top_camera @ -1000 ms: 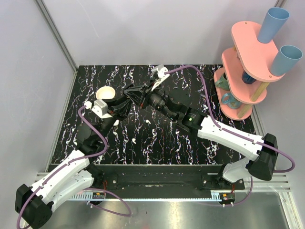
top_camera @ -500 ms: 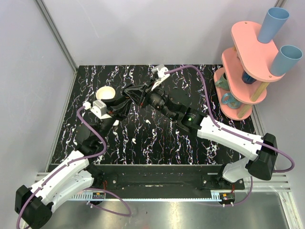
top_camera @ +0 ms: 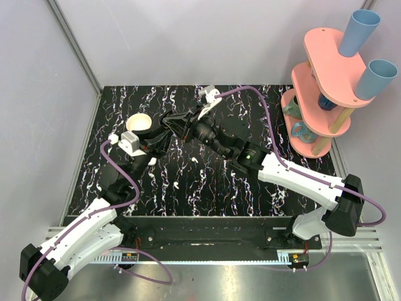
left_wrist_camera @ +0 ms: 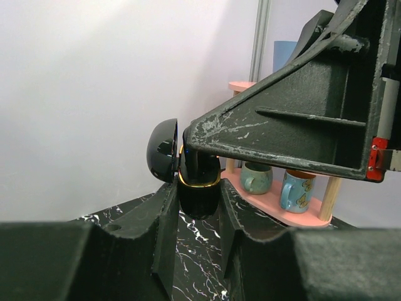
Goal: Insert the wireless bluetooth earbuds into the charging case
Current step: Insert the left earbud into the left side groove of the charging case.
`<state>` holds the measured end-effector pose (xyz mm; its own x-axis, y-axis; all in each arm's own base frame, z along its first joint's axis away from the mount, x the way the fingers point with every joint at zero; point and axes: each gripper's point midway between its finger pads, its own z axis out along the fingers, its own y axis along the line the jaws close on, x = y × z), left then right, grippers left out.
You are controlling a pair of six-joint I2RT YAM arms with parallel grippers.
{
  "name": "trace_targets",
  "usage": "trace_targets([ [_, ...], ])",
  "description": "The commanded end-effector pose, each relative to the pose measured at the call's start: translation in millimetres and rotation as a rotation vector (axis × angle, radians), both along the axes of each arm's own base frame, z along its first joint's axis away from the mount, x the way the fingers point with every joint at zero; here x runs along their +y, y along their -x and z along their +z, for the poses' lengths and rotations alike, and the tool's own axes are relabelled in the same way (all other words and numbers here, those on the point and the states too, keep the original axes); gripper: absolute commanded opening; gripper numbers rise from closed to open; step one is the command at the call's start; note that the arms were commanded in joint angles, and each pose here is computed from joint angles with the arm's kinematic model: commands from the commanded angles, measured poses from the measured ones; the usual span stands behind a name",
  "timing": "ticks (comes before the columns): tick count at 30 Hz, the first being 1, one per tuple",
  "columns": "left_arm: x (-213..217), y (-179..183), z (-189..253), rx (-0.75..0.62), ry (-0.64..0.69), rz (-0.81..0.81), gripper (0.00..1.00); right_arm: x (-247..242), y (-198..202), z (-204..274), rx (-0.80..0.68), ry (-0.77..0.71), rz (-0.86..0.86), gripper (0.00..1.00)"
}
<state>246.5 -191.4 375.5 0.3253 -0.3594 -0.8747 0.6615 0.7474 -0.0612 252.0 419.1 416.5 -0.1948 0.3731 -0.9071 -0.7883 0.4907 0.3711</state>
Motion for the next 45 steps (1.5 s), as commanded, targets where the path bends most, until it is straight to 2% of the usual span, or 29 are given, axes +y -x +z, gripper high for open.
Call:
trace_targets([
  [1, 9.8, 8.6, 24.4, -0.076, 0.05, 0.019, 0.0, -0.4, 7.0, 9.5, -0.034, -0.015, 0.021, 0.22],
  [7, 12.5, 9.2, 26.0, -0.078, 0.056, 0.029, 0.0, -1.4, 8.7, 14.7, -0.048, -0.028, 0.026, 0.25],
  [13, 12.0, 8.6, 24.5, -0.073, 0.055, 0.029, 0.0, -0.1, 10.0, 14.3, -0.053, -0.025, 0.036, 0.36],
  [18, 12.3, 8.9, 24.9, -0.074, 0.055, 0.029, 0.0, -0.3, 9.7, 14.6, -0.057, -0.022, 0.031, 0.41],
  [27, 10.7, 9.7, 24.8, -0.074, 0.053, 0.019, 0.0, -0.5, 6.4, 19.1, -0.058, -0.026, 0.017, 0.42],
  [34, 9.2, 8.6, 20.5, -0.064, 0.038, 0.018, 0.0, -6.5, 2.6, 34.2, -0.086, -0.029, -0.019, 0.59],
  [40, 11.1, 9.9, 15.8, -0.056, 0.034, 0.022, 0.0, -14.8, 2.7, 58.8, -0.136, -0.043, -0.044, 0.67],
  [45, 12.3, 9.8, 7.8, -0.037, 0.018, 0.029, 0.0, -28.6, 3.5, 76.4, -0.168, -0.065, -0.079, 0.69],
])
